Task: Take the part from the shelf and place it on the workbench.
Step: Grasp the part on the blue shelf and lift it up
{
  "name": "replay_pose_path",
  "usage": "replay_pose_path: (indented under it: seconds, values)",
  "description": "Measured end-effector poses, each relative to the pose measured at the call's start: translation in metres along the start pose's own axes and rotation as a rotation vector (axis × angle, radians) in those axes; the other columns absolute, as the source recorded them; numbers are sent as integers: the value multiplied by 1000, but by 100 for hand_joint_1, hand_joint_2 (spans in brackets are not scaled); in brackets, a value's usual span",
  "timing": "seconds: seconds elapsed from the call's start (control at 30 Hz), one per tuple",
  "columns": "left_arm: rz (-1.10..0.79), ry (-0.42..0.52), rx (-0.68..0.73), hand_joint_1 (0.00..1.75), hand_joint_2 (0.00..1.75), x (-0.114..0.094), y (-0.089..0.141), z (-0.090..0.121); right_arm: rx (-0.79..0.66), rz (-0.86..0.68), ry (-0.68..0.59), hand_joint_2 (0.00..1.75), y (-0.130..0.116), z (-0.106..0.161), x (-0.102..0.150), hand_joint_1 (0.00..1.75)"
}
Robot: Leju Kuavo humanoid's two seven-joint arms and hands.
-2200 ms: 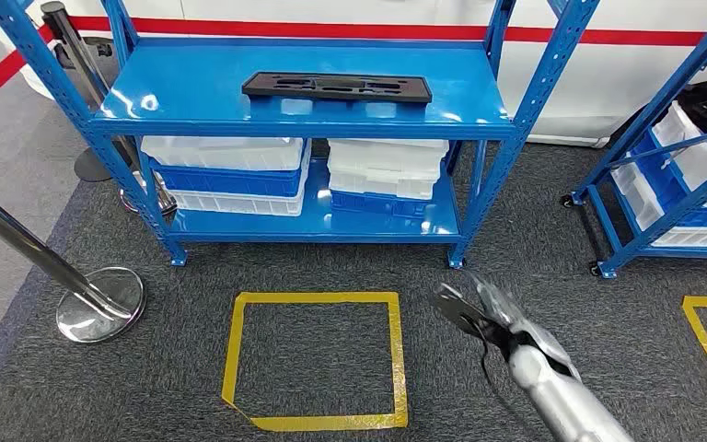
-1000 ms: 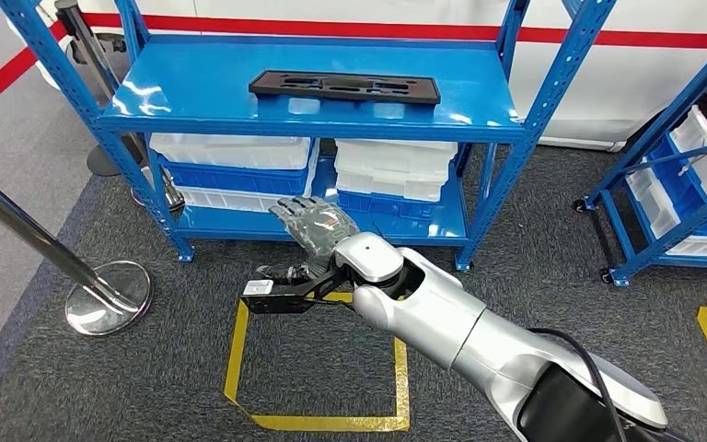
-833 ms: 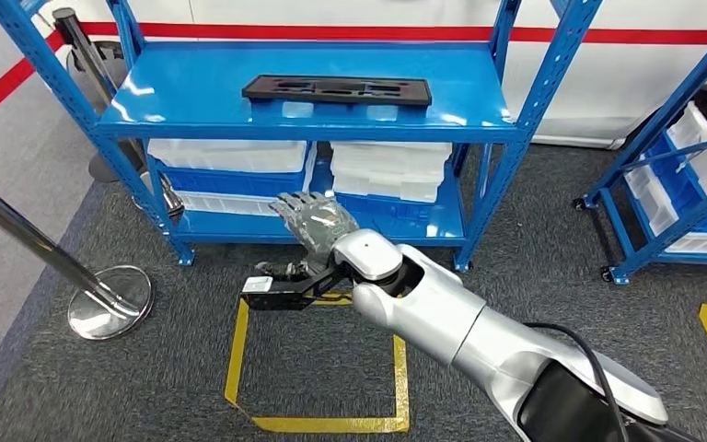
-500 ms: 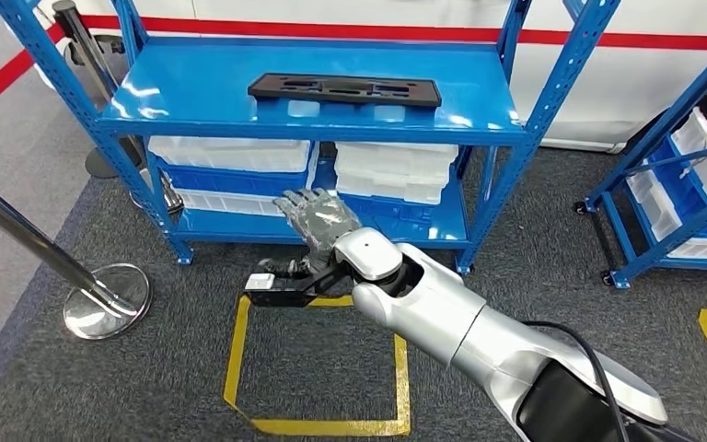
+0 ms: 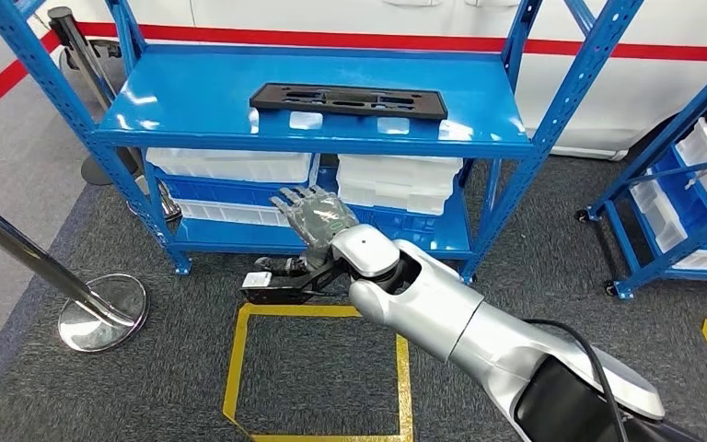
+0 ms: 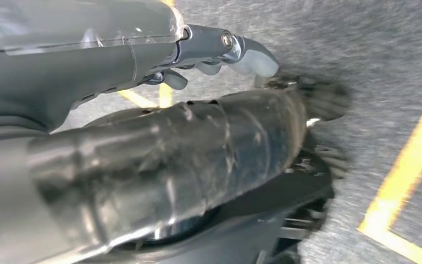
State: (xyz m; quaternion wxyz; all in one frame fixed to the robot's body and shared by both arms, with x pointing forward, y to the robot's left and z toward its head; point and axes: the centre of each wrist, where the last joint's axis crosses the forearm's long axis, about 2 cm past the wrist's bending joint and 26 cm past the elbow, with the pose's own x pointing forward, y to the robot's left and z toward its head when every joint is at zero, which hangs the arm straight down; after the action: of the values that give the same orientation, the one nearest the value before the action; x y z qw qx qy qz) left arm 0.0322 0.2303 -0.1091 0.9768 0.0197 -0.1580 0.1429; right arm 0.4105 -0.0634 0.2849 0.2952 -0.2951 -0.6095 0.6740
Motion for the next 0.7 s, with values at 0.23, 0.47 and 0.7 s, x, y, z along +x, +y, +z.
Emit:
replay_pose_path:
  seconds: [0.23,0.47,0.7]
  values:
    - [2,34,33,0,0,0,2,0,-18,10,19,0,-15,0,-14,0]
    - [3,54,63,0,0,-7,8,1,-33,-5,73,0,-43,7,-50,0]
    - [-5,51,75,0,0,-5,9,0,-105,-54,139,0,-78,21,-86,0]
